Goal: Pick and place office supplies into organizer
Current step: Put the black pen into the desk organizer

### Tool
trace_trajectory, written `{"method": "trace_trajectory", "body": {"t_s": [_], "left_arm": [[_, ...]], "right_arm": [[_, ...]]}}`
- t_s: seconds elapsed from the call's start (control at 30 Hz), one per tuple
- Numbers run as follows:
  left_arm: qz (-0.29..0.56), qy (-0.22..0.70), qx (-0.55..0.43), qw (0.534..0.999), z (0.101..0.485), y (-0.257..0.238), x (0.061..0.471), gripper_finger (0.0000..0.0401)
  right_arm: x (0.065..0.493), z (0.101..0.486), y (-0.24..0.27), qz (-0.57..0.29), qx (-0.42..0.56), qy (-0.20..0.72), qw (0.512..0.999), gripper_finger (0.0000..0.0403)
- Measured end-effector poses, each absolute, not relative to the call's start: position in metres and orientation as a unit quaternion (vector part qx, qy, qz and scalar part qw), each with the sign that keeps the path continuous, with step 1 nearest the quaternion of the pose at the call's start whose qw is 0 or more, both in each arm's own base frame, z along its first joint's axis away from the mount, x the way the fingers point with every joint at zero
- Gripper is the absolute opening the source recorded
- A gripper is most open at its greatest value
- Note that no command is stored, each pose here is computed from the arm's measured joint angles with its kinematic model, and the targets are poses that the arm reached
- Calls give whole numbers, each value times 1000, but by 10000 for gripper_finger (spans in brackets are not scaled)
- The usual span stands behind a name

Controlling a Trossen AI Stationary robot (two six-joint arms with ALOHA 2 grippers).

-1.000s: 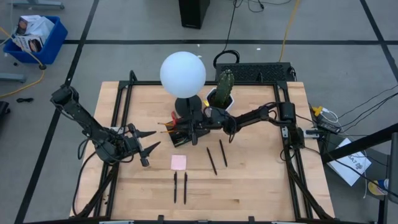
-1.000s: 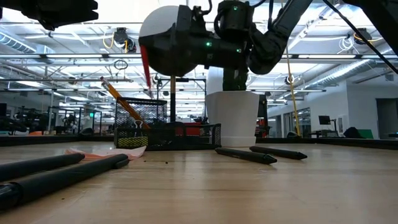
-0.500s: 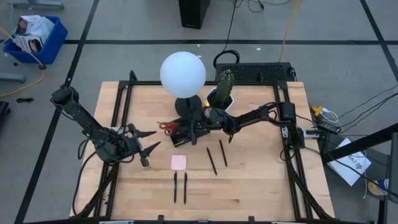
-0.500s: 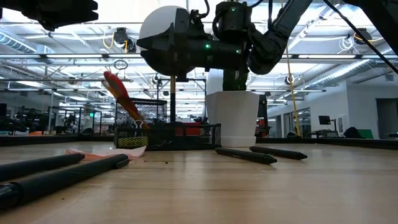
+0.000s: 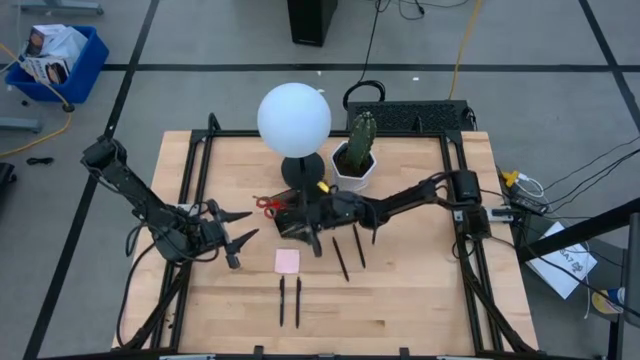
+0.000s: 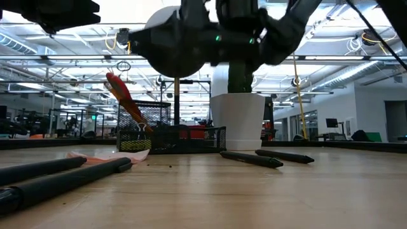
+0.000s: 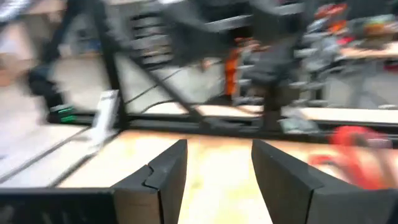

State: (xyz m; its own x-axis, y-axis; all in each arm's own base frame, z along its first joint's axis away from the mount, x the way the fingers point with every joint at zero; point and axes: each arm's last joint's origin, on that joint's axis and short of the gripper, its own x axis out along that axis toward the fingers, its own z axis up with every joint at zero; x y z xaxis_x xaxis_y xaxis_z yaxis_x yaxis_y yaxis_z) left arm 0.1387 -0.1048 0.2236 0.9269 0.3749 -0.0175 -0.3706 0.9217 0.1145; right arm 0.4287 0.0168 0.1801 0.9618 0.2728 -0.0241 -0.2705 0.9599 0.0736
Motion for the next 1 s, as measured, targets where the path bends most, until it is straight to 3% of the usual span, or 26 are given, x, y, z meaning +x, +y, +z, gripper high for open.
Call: {"method": "trace_trajectory", "body": {"t_s": [0.27, 0.67, 1.0], "left_arm": [[158, 19, 50, 986, 223, -107, 139, 225], [159, 18, 42, 986, 223, -106, 139, 225], [148, 18, 37, 988, 223, -107, 140, 225]], "right_arm": [[412, 187, 65, 178, 4, 131, 975, 168], [370, 166, 115, -27, -34, 339, 940, 145], [342, 160, 162, -82, -12, 355, 931, 133]]}}
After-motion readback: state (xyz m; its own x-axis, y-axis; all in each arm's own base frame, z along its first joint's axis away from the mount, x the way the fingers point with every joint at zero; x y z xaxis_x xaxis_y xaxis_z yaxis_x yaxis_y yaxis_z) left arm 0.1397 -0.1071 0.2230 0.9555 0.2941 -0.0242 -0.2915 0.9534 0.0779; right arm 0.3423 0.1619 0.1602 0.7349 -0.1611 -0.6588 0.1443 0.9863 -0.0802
